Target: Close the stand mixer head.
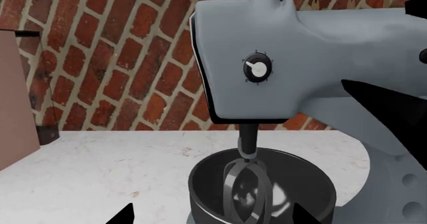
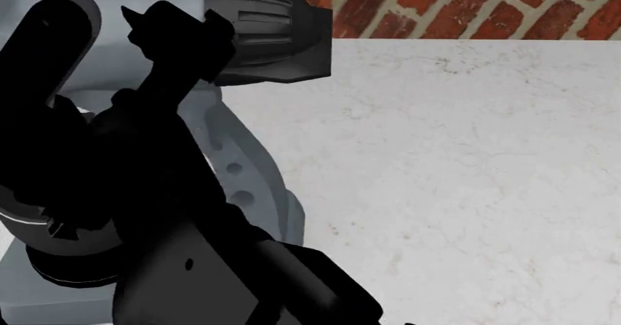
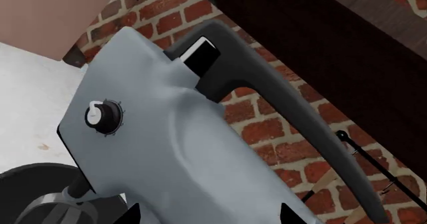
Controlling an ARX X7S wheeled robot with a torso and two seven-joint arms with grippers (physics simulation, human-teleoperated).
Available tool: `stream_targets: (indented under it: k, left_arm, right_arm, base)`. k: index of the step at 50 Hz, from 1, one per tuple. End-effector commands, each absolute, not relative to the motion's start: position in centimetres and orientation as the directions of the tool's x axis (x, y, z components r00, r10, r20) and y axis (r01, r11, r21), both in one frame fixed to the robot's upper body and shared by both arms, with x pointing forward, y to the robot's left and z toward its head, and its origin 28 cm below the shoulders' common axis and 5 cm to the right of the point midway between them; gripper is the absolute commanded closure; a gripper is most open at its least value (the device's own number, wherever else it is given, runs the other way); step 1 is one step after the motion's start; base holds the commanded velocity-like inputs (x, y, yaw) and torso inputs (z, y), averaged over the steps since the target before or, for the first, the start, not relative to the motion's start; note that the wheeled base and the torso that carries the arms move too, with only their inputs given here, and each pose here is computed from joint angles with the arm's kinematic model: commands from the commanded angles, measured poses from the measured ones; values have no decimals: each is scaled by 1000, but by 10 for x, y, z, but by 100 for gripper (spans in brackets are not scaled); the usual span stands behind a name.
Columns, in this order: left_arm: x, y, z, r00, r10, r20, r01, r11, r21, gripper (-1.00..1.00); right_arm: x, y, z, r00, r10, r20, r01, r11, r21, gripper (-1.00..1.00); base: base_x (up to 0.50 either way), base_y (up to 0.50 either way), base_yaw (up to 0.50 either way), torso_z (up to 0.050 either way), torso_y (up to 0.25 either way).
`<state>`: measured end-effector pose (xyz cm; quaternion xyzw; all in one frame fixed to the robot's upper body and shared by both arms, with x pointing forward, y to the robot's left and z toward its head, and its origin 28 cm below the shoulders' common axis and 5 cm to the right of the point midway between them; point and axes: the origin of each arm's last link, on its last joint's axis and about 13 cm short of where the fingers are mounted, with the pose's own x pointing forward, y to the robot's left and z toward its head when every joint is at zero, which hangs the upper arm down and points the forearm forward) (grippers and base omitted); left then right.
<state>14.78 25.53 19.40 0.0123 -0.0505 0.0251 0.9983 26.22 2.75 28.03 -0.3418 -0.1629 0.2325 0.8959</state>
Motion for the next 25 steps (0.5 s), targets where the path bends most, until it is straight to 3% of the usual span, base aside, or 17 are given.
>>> stream_targets:
  k: [1, 19, 25]
  left_arm:
    - [147, 256, 194, 993, 49, 104, -51, 999, 19, -100]
    - [149, 255, 193, 994, 45, 98, -47, 999, 21, -100]
    - [149, 255, 192, 994, 46, 98, -48, 999, 20, -100]
  right_arm:
    - [255, 47, 219, 667, 655, -354, -706, 405, -580, -100]
    - [245, 38, 229, 684, 664, -303, -683, 436, -586, -100]
    - [226, 22, 247, 697, 685, -213, -668, 512, -539, -100]
  base:
    - [0, 0, 0, 0, 0]
    - [2, 1, 1, 0, 0]
    - [0, 0, 0, 0, 0]
